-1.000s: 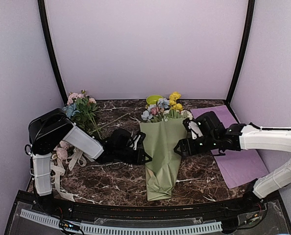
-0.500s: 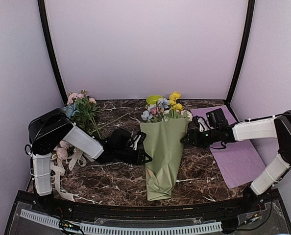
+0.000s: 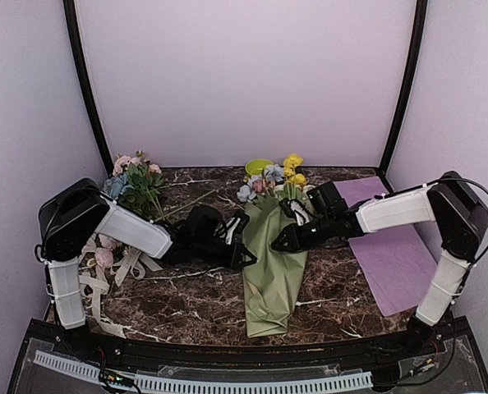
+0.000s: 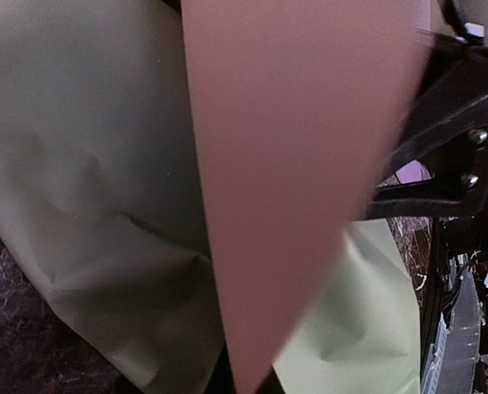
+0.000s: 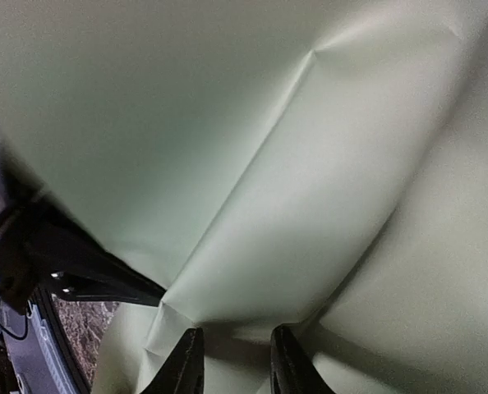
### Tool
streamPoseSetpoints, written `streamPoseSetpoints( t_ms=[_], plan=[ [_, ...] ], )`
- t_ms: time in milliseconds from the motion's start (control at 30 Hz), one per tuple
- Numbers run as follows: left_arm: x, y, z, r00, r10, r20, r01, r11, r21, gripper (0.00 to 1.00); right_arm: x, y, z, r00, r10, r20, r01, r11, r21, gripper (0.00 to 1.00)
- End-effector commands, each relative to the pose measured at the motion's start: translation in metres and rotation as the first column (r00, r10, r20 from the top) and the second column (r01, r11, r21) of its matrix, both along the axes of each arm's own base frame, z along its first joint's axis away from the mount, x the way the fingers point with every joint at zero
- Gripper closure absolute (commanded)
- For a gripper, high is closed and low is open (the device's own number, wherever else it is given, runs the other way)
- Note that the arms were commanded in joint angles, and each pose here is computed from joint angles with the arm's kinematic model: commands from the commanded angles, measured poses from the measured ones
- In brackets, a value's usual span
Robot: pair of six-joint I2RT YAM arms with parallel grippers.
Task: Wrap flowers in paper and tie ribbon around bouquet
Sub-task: Press the fold line of the folded bouquet.
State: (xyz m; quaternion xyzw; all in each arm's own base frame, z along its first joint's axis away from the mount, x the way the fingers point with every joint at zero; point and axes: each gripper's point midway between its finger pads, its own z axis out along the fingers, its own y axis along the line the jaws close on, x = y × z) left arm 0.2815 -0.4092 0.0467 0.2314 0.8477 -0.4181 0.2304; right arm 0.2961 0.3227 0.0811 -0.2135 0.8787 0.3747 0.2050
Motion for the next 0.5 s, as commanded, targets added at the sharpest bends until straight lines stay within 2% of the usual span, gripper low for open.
streamPoseSetpoints(
  t_ms=[0,167,200,233,267,300,333,400,467],
  plan=[
    [0.005,0.008,0.017,0.999,0.027,0.02,-0.027,0.999,0.021,1.0,-0.005,0.011,-0.017,0.998,0.05,-0.039,-0.052,0.998,-0.041,0.74],
    [0.013,0.022,0.011,0.996,0.072,0.045,-0.075,0.994,0.082,1.0,-0.006,0.001,-0.045,0.997,0.014,-0.074,-0.022,0.993,-0.115,0.75],
    [0.014,0.023,0.012,0.996,0.072,0.048,-0.076,0.993,0.09,0.97,-0.006,0.001,-0.047,0.997,0.017,-0.081,-0.026,0.993,-0.113,0.75],
    [0.015,0.023,0.014,0.996,0.073,0.055,-0.078,0.992,0.099,0.92,-0.007,0.002,-0.048,0.996,0.018,-0.087,-0.027,0.994,-0.11,0.75],
    [0.017,0.025,0.017,0.995,0.077,0.069,-0.084,0.99,0.114,0.83,-0.006,0.003,-0.049,0.996,0.015,-0.089,-0.025,0.994,-0.107,0.75],
    [0.019,0.028,0.022,0.993,0.079,0.089,-0.091,0.987,0.131,0.69,-0.006,0.003,-0.049,0.996,0.01,-0.091,-0.02,0.994,-0.106,0.76],
    [0.019,0.031,0.028,0.99,0.083,0.113,-0.098,0.985,0.14,0.62,-0.006,0.003,-0.049,0.996,0.006,-0.092,-0.016,0.995,-0.103,0.76],
    [0.015,0.037,0.059,0.976,0.075,0.206,-0.101,0.988,0.12,0.54,-0.005,0.004,-0.048,0.996,0.001,-0.093,-0.01,0.996,-0.093,0.76],
    [-0.002,0.043,0.082,0.948,0.032,0.317,-0.076,0.989,0.127,0.5,-0.005,0.005,-0.049,0.995,-0.005,-0.095,-0.003,0.996,-0.092,0.76]
  ],
)
